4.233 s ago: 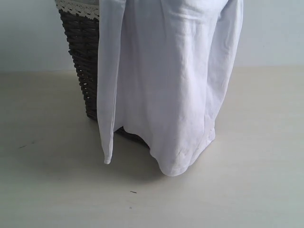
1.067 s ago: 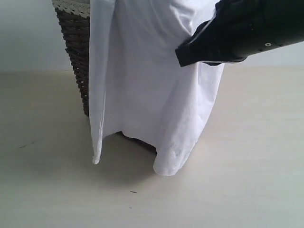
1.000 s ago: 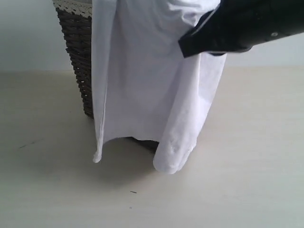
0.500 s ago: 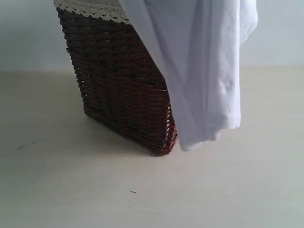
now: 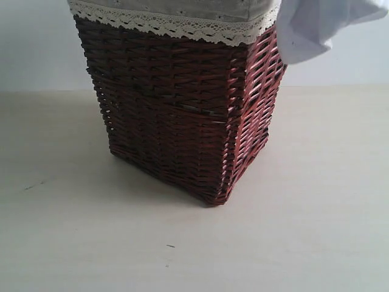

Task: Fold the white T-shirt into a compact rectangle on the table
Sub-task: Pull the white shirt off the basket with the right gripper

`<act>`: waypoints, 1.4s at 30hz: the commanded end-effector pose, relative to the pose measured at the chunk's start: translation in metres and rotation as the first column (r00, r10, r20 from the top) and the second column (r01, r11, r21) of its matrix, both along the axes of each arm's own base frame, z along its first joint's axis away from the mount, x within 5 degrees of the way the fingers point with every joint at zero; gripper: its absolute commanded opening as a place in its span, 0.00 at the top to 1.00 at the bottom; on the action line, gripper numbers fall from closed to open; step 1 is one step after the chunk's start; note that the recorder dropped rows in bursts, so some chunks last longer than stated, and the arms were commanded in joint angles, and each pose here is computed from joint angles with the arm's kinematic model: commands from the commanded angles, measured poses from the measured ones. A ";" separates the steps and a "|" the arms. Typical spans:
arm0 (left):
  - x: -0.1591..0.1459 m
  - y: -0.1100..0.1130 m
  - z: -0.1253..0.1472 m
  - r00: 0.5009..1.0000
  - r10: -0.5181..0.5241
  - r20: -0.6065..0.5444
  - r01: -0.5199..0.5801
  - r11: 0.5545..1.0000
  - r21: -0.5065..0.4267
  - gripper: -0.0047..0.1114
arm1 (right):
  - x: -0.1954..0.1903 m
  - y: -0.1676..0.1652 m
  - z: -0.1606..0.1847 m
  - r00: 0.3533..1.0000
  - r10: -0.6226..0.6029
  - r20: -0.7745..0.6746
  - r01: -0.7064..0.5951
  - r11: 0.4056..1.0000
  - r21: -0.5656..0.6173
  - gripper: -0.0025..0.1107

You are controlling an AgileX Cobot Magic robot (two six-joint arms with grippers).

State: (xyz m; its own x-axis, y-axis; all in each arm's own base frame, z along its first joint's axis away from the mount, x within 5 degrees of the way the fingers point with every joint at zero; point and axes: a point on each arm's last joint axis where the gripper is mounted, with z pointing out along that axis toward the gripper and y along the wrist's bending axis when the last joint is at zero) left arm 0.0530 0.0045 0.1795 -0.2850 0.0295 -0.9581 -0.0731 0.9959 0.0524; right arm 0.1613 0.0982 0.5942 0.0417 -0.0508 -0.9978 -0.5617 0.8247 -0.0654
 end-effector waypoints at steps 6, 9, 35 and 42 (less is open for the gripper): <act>0.000 0.000 0.001 1.000 -0.007 0.014 0.007 1.000 0.004 0.96 | -0.047 -0.017 0.040 0.992 0.083 0.100 -0.090 0.993 0.071 0.98; 0.000 0.000 0.001 1.000 -0.007 0.014 0.007 1.000 0.004 0.96 | -0.058 -0.019 0.048 0.985 0.121 0.126 -0.134 0.986 0.101 0.98; 0.000 0.000 0.001 1.000 -0.007 0.014 0.007 1.000 0.004 0.96 | -0.095 -0.013 0.070 0.892 0.386 0.234 -0.436 0.872 0.223 0.98; 0.000 0.000 0.001 1.000 -0.007 0.014 0.007 1.000 0.004 0.96 | -0.081 0.005 0.042 0.871 0.490 -0.019 -0.488 0.870 0.069 0.98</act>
